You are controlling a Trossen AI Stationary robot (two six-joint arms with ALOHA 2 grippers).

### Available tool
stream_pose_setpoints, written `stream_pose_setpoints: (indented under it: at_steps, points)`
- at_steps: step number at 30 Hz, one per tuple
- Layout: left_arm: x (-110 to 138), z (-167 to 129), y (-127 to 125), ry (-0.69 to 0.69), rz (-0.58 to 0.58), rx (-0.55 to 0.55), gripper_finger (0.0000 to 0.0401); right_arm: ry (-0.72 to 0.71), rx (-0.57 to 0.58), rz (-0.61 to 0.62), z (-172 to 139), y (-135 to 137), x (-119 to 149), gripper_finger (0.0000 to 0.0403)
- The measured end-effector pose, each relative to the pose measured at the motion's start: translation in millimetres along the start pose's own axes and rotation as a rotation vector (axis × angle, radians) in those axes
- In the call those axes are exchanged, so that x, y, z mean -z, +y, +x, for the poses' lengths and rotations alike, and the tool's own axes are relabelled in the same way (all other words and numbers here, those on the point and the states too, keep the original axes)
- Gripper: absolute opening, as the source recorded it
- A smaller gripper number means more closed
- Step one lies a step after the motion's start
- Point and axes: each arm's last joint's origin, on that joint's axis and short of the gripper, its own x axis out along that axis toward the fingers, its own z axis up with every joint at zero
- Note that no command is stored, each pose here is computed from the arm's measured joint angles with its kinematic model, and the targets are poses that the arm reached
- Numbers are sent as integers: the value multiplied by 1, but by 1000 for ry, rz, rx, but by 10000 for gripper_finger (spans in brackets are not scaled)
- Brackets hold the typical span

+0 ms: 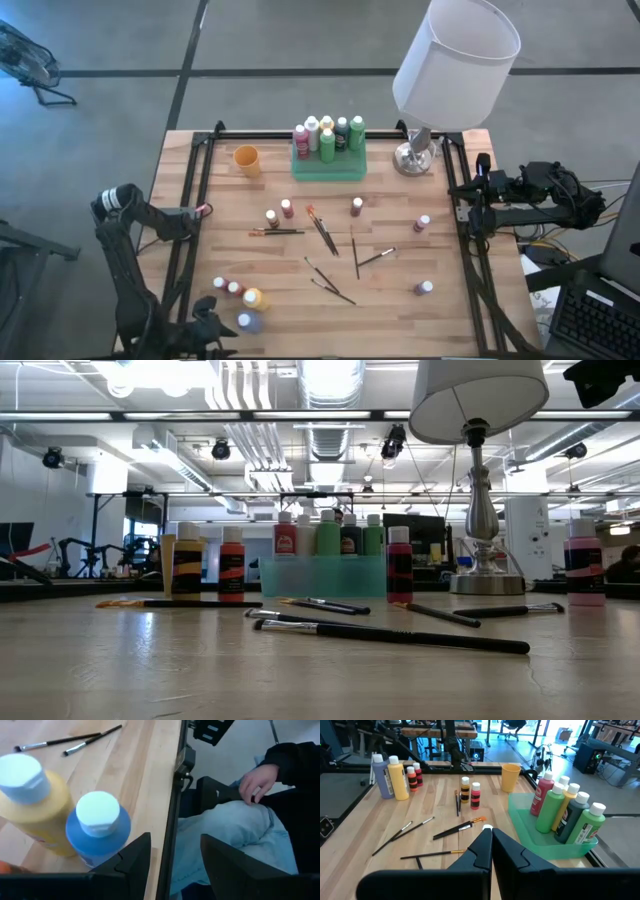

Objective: Pick & Place Paint Supplies
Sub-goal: Put the large purple paint bottle into the green bin

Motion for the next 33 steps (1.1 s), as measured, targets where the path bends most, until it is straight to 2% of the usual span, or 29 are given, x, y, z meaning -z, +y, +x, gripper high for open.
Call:
stream_pose_setpoints:
  at_steps: [9,33]
  points:
    - [2,-1,13,50,-52,-115,178,0,0,0,0,0,0,8]
    - [-9,11,22,-7,10,-173,178,0,1,0,0,0,0,8]
